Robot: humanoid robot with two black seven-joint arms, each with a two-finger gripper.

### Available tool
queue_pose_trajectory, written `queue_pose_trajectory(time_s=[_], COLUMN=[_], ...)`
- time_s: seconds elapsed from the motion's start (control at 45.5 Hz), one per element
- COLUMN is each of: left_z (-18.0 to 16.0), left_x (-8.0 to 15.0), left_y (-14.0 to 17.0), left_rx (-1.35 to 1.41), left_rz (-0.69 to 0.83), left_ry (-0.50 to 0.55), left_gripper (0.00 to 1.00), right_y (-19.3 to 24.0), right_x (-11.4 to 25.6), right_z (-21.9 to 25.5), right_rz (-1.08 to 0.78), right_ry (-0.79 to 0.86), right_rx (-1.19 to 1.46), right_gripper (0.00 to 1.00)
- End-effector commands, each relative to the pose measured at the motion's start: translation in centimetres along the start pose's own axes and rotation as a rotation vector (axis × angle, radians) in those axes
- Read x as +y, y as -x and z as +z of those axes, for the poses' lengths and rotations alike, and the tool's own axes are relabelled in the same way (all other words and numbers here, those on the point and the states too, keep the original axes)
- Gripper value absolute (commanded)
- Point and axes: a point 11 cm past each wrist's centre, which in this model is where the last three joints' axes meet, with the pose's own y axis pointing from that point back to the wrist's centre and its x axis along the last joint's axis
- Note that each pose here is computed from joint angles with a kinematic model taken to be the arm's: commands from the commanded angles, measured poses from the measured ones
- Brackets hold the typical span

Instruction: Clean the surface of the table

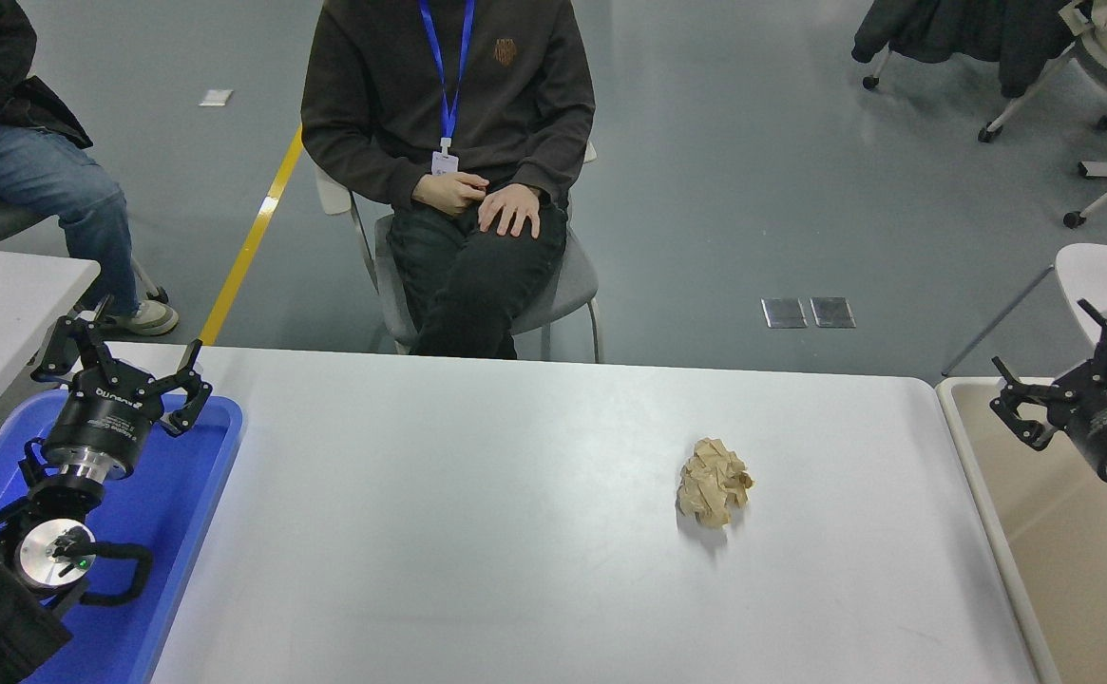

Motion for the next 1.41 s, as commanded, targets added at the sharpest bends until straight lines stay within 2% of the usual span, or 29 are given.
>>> queue_pose_trajectory(time_s=[0.0, 0.242, 0.484, 0.989, 1.385], left_z=[0.0, 0.0, 0.0, 0.0, 0.0], left_x=[0.0, 0.0, 0.0, 0.0, 0.0], left_y=[0.0, 0.0, 0.0, 0.0, 0.0], left_rx=[0.000, 0.000, -0.001, 0.000, -0.001], left_rz=[0.000, 0.000, 0.001, 0.000, 0.001], left_ry=[0.000, 0.000, 0.000, 0.000, 0.000], left_gripper=[1.00, 1.00, 1.00, 1.00, 1.00], right_y=[3.1, 5.0, 6.8, 5.7, 8.4], right_x=[-0.4, -0.8, -1.7, -1.2, -2.2], right_z=[2.0, 5.2, 6.3, 7.2, 9.3], right_rz=[-0.169, -0.219, -0.287, -0.354, -0.436], right_ry=[-0.017, 0.032, 0.078, 0.094, 0.182], right_rx=[-0.063, -0.064, -0.023, -0.004, 0.024], right_gripper=[0.99, 0.99, 0.99, 0.99, 0.99])
